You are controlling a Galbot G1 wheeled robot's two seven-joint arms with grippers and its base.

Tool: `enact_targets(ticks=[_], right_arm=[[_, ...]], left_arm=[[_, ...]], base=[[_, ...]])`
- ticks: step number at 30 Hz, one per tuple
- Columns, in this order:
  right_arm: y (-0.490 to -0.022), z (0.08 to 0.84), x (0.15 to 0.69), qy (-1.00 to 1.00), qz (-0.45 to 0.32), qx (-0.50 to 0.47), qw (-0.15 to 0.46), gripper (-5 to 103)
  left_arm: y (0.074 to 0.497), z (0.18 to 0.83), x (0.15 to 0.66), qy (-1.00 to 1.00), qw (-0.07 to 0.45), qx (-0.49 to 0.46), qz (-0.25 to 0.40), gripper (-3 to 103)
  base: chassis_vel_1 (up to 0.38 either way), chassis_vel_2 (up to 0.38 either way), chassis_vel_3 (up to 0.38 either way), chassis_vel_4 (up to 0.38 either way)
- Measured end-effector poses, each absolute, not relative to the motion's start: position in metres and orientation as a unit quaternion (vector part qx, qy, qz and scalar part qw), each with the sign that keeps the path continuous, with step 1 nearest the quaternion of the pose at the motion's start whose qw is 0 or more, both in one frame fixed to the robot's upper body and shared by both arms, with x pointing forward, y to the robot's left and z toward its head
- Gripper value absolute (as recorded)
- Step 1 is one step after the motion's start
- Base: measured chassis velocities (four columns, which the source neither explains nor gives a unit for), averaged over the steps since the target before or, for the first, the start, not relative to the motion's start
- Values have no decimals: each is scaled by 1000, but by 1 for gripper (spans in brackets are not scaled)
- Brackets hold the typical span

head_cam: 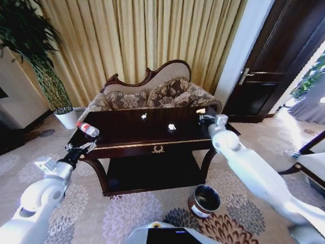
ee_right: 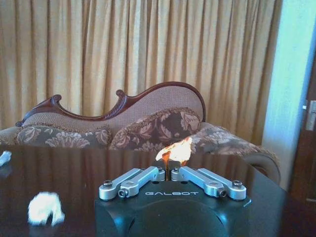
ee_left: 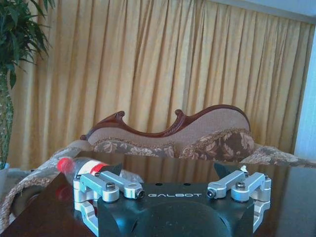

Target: Move to the front of the table and place the trash on the table into the trash bin.

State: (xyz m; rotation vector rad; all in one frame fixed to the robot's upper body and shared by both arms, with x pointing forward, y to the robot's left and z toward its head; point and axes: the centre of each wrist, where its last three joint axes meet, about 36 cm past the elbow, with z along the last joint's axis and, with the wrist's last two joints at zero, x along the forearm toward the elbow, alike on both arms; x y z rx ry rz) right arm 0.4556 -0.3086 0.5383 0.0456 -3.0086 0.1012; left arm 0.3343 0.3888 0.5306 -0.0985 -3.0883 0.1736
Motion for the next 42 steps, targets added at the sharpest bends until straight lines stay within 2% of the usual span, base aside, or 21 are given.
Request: enact_targets(ticks=[9, 22, 42], right_arm=[[-315, 550, 423, -998, 24, 8, 55, 2], [-312, 542, 416, -998, 18, 9, 63, 2], [-314, 526, 414, -997, 23, 9, 74, 2]], left_arm=[[391, 537, 340, -997, 19, -36, 61, 100], [393, 539, 341, -997, 19, -36, 58, 100], [390, 533, 340, -997, 25, -38, 61, 100]], base=[[0, 0, 0, 0], [22, -13, -21, 19], [178, -179, -154, 176]])
